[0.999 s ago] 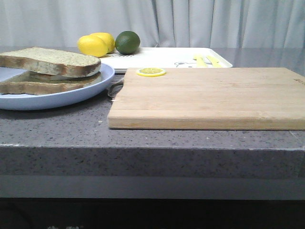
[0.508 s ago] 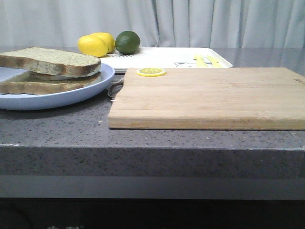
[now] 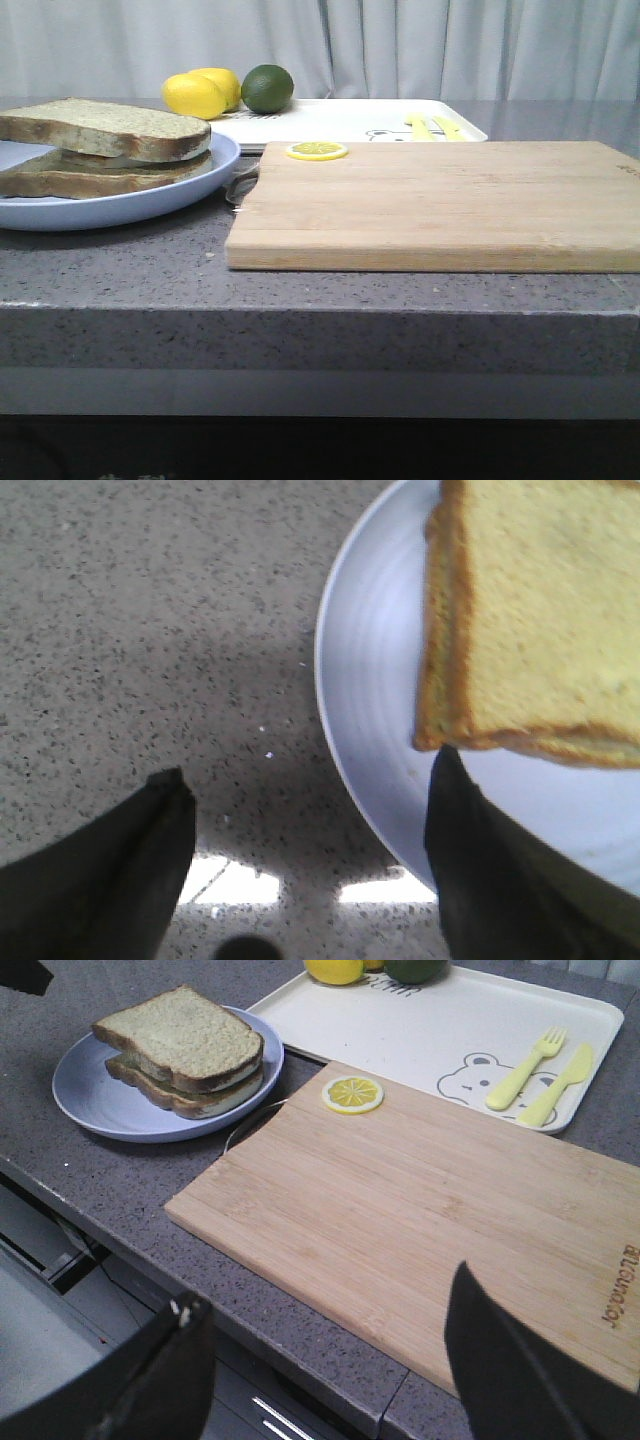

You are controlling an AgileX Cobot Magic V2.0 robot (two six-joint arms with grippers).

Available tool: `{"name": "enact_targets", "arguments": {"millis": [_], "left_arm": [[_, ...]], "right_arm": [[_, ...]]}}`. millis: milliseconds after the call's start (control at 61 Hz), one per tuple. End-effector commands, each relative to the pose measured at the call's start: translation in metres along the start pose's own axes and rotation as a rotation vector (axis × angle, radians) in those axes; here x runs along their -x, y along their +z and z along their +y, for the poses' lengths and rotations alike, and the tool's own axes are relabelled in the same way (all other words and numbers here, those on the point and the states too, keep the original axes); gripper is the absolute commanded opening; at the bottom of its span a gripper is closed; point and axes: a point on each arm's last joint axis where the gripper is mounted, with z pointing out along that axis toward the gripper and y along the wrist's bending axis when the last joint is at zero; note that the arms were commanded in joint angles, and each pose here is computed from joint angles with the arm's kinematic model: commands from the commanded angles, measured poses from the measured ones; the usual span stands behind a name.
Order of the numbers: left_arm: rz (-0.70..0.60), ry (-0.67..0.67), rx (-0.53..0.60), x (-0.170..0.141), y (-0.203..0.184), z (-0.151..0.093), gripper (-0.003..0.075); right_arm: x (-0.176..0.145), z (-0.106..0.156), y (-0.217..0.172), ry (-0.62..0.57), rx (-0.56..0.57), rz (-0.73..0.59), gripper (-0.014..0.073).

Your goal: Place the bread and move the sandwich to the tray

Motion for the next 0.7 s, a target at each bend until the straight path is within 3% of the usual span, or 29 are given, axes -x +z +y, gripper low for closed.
{"name": "enact_targets", "arguments": {"millis": [0,279,590,688], "left_arm": [[-0.076,-0.047,-0.028,0.017,-0.006,0.01,0.0473],[0.007,-0.175,-0.251,0.026,0.039,0.025,0.0473],[0.101,-0.231,-0.29,0.026,0.078,0.028,0.0469],[0.121,-0.247,-0.298,0.025,0.088,0.028,0.043]], "right_arm": [[0.012,-0.001,-0.003,0.006,-0.014,-0.087,0.051],[0.012,-0.001,-0.003,0.006,-0.014,-0.087,0.051],[0.012,-0.001,-0.003,0.006,-0.014,-0.087,0.051],[0.012,-0.001,-0.003,0.006,-0.014,-0.087,0.051]]}}
